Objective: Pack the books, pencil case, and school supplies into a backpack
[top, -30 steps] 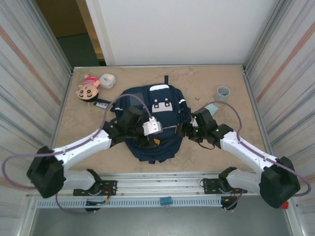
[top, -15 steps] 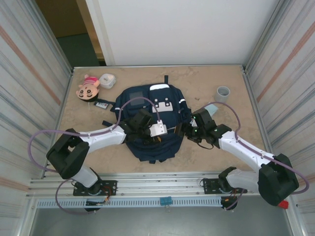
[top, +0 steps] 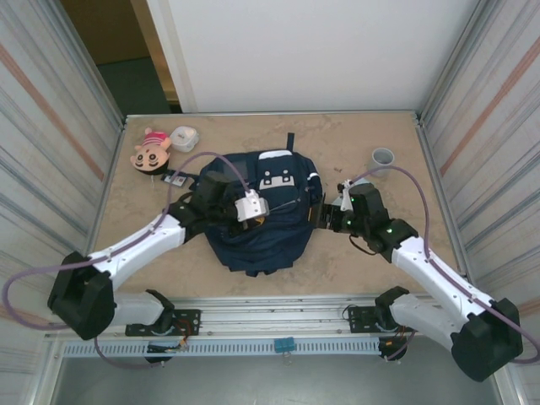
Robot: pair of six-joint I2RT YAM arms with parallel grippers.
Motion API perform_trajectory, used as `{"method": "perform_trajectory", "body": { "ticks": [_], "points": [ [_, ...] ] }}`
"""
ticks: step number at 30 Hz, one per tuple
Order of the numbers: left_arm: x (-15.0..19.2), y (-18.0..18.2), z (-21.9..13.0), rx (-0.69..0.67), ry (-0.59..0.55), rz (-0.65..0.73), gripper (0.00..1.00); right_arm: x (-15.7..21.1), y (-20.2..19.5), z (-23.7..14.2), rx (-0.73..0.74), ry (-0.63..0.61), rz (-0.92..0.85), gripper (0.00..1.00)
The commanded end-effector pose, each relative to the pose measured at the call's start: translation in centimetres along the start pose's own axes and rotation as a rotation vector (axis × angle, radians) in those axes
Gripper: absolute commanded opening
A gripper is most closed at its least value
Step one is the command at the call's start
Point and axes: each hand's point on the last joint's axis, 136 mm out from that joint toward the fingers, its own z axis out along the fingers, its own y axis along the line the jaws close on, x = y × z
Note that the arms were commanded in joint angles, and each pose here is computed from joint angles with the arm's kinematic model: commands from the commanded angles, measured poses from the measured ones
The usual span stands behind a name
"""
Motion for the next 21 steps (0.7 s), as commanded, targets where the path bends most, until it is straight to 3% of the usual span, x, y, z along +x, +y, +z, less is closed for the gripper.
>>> {"method": "perform_trajectory", "body": {
  "ticks": [1, 4, 8, 12, 16, 21],
  "points": [
    [-5.2, -0.1, -3.7, 0.044, -0.216, 0.106, 0.00, -2.1, 0.6, -0.5, -0.056, -0.036, -0.243, 0.72],
    [-5.3, 1.0, -4.9, 0.012, -0.228, 0.105, 0.00, -3.6, 0.3, 0.0, -0.072, 0.021, -0.299, 0.72],
    [-4.8, 3.0, -5.0, -0.071, -0.161, 0.091, 0.00, -3.8, 2.8, 0.3, -0.148, 0.088, -0.345, 0.70],
    [-5.5, 3.9, -5.2, -0.095, -0.161, 0.071, 0.00, -2.1, 6.0, -0.2, -0.147, 0.052, -0.437, 0.73],
    [-7.3, 3.4, -6.1, -0.070, -0.202, 0.141, 0.00, -1.5, 5.9, -0.2, -0.125, 0.000, -0.446, 0.77],
    [-6.6, 5.1, -6.6, -0.121, -0.065, 0.230, 0.00, -1.8, 8.4, -2.2, -0.170, -0.012, -0.492, 0.73]
  ]
}}
